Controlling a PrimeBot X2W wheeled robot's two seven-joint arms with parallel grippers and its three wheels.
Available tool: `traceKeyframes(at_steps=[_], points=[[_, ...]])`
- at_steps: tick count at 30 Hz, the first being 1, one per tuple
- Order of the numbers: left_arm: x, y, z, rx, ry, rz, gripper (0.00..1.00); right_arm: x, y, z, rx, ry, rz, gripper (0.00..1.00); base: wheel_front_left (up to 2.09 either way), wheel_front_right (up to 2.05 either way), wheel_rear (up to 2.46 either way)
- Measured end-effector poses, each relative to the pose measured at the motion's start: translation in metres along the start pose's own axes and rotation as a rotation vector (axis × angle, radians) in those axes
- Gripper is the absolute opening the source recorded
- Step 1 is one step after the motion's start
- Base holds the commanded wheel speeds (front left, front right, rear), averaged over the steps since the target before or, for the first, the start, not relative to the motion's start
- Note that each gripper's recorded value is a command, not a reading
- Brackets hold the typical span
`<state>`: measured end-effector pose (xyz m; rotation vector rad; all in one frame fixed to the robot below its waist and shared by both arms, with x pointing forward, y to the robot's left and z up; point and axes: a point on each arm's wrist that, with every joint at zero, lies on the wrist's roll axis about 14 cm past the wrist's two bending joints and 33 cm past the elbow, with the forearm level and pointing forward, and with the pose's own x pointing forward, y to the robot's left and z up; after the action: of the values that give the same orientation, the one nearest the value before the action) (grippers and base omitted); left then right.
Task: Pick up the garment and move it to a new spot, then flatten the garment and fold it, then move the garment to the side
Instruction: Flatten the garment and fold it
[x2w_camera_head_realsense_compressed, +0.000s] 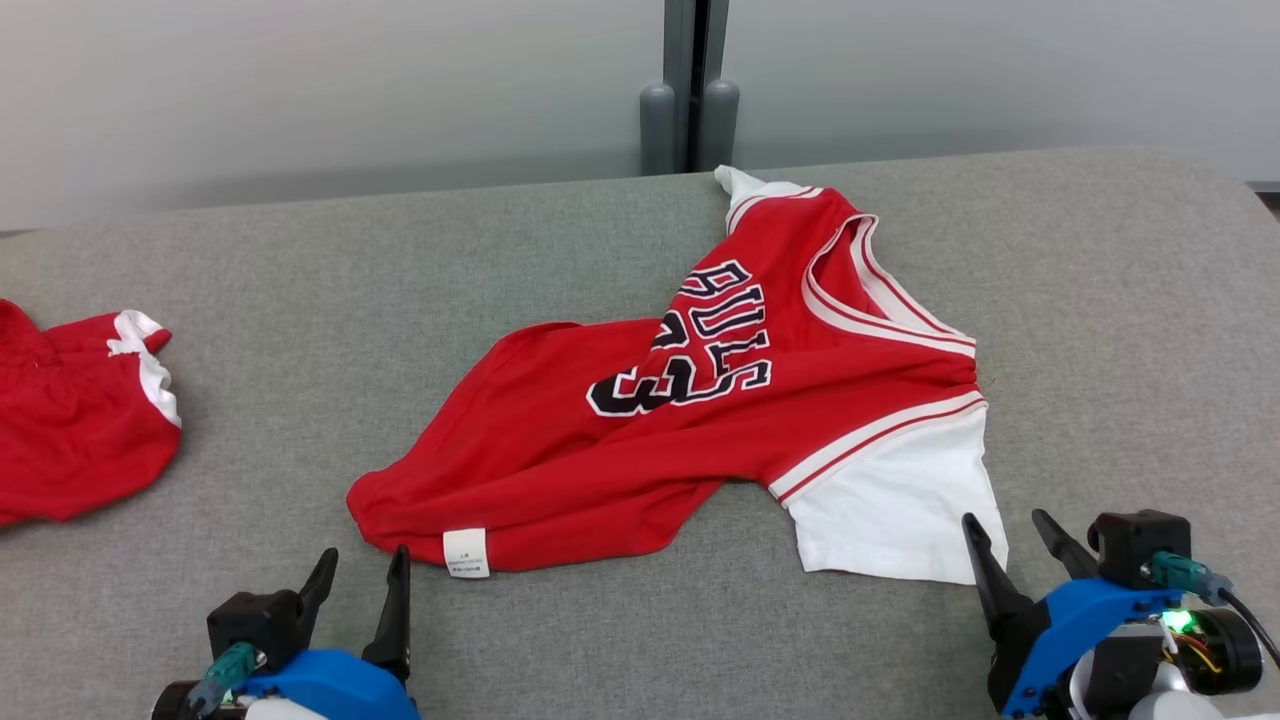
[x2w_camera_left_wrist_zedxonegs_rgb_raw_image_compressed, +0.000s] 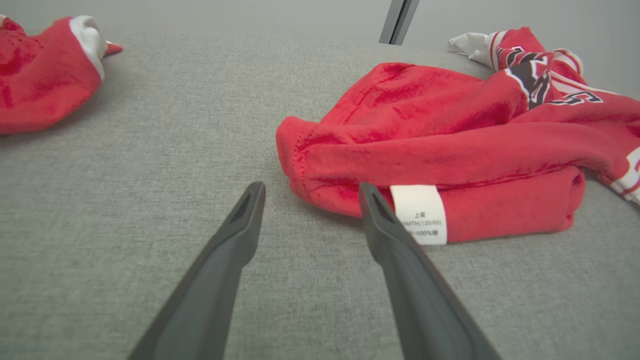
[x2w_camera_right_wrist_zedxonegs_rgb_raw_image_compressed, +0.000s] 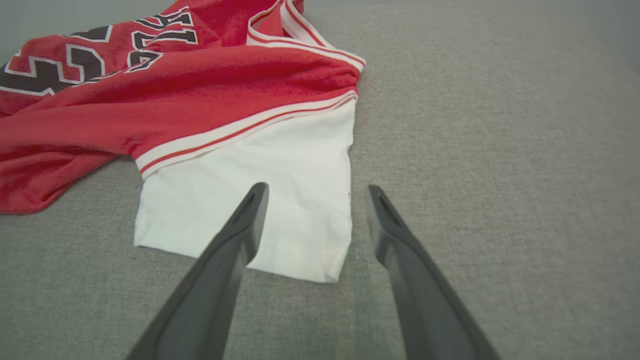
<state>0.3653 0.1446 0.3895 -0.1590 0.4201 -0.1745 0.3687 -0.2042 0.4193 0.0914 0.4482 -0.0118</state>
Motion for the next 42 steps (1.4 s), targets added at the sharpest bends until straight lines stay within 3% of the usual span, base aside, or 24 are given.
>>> traceKeyframes(at_steps=[13, 14, 15, 16, 27, 32, 33, 34, 38, 42], points=[[0.036, 0.012, -0.014, -0.020, 0.075, 0.009, 1.00, 0.024, 0.005, -0.024, 0.009, 0.090, 0.014, 1.00, 0.00, 0.00, 0.00], [0.038, 0.011, -0.015, -0.023, 0.081, 0.003, 0.89, 0.025, 0.005, -0.026, 0.012, 0.097, 0.016, 1.00, 0.00, 0.00, 0.00], [0.039, 0.010, -0.017, -0.021, 0.086, -0.004, 0.38, 0.025, 0.006, -0.028, 0.016, 0.102, 0.019, 1.00, 0.00, 0.00, 0.00], [0.040, 0.009, -0.017, -0.020, 0.085, -0.010, 0.00, 0.026, 0.007, -0.029, 0.016, 0.106, 0.020, 1.00, 0.00, 0.00, 0.00], [0.046, 0.004, -0.018, 0.002, 0.081, -0.051, 0.00, 0.026, -0.006, -0.040, 0.074, 0.158, -0.016, 1.00, 0.00, 0.00, 0.00], [0.047, 0.004, -0.023, -0.003, 0.087, -0.051, 0.00, 0.027, -0.005, -0.056, 0.053, 0.246, -0.012, 1.00, 0.00, 0.00, 0.00], [0.047, 0.005, -0.024, -0.005, 0.088, -0.049, 0.00, 0.028, -0.002, -0.057, 0.044, 0.263, 0.000, 0.80, 0.00, 0.00, 0.00], [0.047, 0.005, -0.024, -0.005, 0.087, -0.049, 0.00, 0.029, 0.001, -0.058, 0.033, 0.275, 0.008, 0.00, 0.00, 0.00, 0.00], [0.047, 0.004, -0.021, -0.017, 0.067, -0.046, 0.00, 0.028, 0.010, -0.051, 0.051, 0.246, 0.035, 0.00, 0.00, 0.00, 0.00], [0.050, -0.002, 0.008, -0.057, -0.039, -0.064, 0.00, 0.029, 0.011, -0.009, 0.107, 0.078, 0.042, 0.00, 0.00, 0.00, 0.00]])
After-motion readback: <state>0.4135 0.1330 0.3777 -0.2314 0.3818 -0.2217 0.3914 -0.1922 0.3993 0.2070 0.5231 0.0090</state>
